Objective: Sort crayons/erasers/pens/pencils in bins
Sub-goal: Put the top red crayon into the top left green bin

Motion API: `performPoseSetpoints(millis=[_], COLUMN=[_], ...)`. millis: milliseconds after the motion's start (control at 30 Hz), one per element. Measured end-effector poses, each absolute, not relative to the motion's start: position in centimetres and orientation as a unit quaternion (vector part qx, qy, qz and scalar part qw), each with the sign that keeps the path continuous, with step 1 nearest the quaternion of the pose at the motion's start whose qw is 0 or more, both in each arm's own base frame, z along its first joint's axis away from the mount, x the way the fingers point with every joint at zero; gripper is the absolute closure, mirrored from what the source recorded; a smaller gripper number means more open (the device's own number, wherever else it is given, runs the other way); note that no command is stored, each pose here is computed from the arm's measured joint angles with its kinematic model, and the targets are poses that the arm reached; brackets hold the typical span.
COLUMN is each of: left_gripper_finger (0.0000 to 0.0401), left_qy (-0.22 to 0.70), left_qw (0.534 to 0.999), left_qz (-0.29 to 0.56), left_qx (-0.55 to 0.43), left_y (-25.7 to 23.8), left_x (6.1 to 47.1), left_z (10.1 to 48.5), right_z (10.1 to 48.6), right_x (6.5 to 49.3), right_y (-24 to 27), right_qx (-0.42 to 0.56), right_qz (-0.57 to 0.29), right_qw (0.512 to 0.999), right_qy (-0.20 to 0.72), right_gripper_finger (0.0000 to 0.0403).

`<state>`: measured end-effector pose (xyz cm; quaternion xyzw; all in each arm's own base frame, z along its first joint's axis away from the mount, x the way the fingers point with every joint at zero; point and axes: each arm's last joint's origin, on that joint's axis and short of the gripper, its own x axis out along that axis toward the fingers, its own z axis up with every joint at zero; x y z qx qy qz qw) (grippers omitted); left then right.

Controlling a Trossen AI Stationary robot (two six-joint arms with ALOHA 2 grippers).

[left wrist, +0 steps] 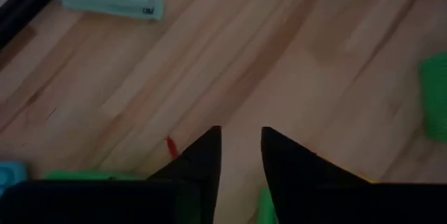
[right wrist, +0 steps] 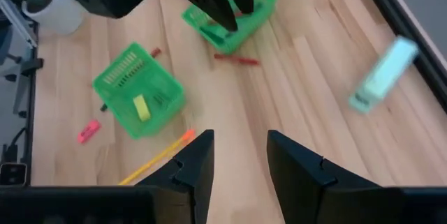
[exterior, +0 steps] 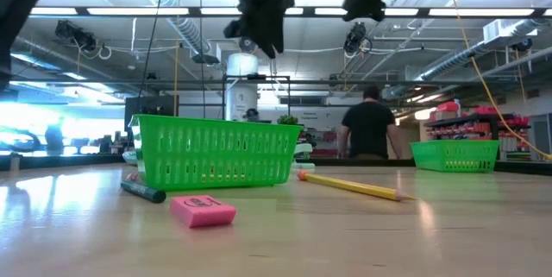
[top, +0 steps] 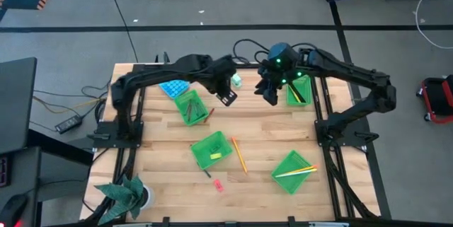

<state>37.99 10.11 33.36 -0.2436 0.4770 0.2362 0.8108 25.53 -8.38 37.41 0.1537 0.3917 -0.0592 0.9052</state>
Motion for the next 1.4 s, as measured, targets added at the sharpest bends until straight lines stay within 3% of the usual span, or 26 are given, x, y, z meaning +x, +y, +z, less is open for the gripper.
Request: performPoseSetpoints(millis=[167, 467, 933, 1400], left_gripper_finger=[0.0272, 0.0249, 0.0244, 0.0246], left_qy=[0.523, 0.614, 0.695, 0.709], left_qw=[0.787, 0.719, 0.64, 0.622], left_qz=[0.233, 0.238, 0.246, 0.252], left_qx=[-0.229, -0.223, -0.219, -0.218], left_y=[10.6, 10.8, 11.6, 13.0], left_x=[39.6, 40.4, 41.3, 41.6], left_z=[31.9, 26.6, 20.7, 18.5], right_z=[38.3, 40.9, 41.1, 40.9], right_x=[23.0, 18.9, 17.4, 17.2], right_y=[-7.9, -7.7, -7.5, -7.5], right_qx=[0.161, 0.14, 0.147, 0.144], right_qz=[-0.067, -0.094, -0.105, -0.102], right_qw=[0.897, 0.92, 0.914, 0.911], right_qy=[0.407, 0.354, 0.363, 0.373], right_gripper_finger=[0.0265, 0.0265, 0.0265, 0.0265])
